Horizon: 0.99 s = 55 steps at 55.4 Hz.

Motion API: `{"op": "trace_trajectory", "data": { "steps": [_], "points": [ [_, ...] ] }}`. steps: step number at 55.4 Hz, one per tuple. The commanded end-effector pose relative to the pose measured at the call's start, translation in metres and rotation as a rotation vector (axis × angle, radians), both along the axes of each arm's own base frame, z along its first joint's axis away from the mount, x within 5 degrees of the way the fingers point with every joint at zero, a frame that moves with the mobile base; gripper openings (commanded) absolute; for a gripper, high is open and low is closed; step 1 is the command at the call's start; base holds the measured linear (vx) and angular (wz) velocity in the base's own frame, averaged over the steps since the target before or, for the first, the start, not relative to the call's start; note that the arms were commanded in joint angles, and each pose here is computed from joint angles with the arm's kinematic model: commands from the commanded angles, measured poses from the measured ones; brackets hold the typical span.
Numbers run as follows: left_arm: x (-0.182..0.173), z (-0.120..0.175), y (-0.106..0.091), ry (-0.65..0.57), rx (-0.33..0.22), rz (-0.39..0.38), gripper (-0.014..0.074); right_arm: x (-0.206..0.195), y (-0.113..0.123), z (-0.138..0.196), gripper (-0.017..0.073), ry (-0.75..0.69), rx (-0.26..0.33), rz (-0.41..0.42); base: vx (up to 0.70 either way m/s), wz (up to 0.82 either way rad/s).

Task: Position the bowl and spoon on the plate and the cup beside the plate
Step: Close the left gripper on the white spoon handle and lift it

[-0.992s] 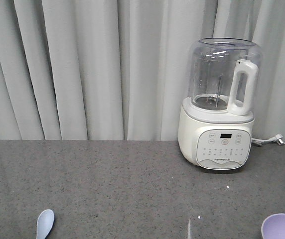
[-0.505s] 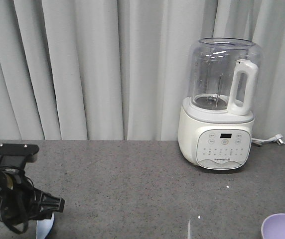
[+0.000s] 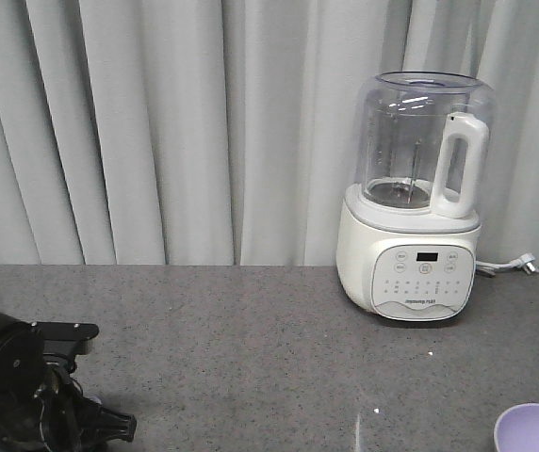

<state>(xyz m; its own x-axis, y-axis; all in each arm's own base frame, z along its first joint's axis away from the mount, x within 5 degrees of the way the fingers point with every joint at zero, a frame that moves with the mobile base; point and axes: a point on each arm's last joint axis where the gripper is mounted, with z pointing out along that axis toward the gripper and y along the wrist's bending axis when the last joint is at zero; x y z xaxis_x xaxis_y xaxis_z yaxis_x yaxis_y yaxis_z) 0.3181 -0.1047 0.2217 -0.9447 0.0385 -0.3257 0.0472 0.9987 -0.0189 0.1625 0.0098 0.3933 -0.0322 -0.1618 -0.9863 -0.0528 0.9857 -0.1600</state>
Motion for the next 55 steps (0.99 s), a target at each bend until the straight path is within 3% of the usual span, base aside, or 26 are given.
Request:
{"op": "trace_trajectory", "data": {
  "steps": [1,11,28,36,44,48,53,55],
  "points": [
    [0.003,0.019,-0.003,-0.073,-0.028,0.003,0.0469,-0.001,0.001,0.017,0.0586,-0.106,-0.010,0.011,0.00,0.00],
    [0.002,0.010,-0.003,-0.014,-0.012,0.011,0.0379,-0.001,0.001,0.017,0.0586,-0.106,-0.010,0.011,0.00,0.00],
    [-0.002,0.015,-0.003,-0.005,-0.014,-0.025,-0.0010,-0.001,0.001,0.017,0.0586,-0.107,-0.009,0.011,0.00,0.00],
    [-0.012,0.050,-0.002,-0.144,-0.069,-0.055,-0.0007,-0.001,0.001,0.017,0.0584,-0.106,-0.008,0.011,0.00,0.00],
    [-0.037,0.109,0.008,-0.369,-0.125,-0.090,-0.0007,-0.001,0.001,0.017,0.0584,-0.110,-0.005,0.012,0.00,0.00],
    [-0.054,0.133,0.013,-0.461,-0.145,-0.104,-0.0007,-0.005,0.000,0.018,0.0584,-0.096,0.032,0.009,0.00,0.00],
    [-0.076,0.159,0.022,-0.559,-0.171,-0.105,-0.0007,-0.008,-0.002,0.016,0.0580,0.009,0.172,-0.016,0.00,0.00],
    [-0.084,0.168,0.025,-0.591,-0.179,-0.107,-0.0006,-0.008,-0.003,0.014,0.0575,0.062,0.203,-0.032,0.00,0.00]
  ]
}}
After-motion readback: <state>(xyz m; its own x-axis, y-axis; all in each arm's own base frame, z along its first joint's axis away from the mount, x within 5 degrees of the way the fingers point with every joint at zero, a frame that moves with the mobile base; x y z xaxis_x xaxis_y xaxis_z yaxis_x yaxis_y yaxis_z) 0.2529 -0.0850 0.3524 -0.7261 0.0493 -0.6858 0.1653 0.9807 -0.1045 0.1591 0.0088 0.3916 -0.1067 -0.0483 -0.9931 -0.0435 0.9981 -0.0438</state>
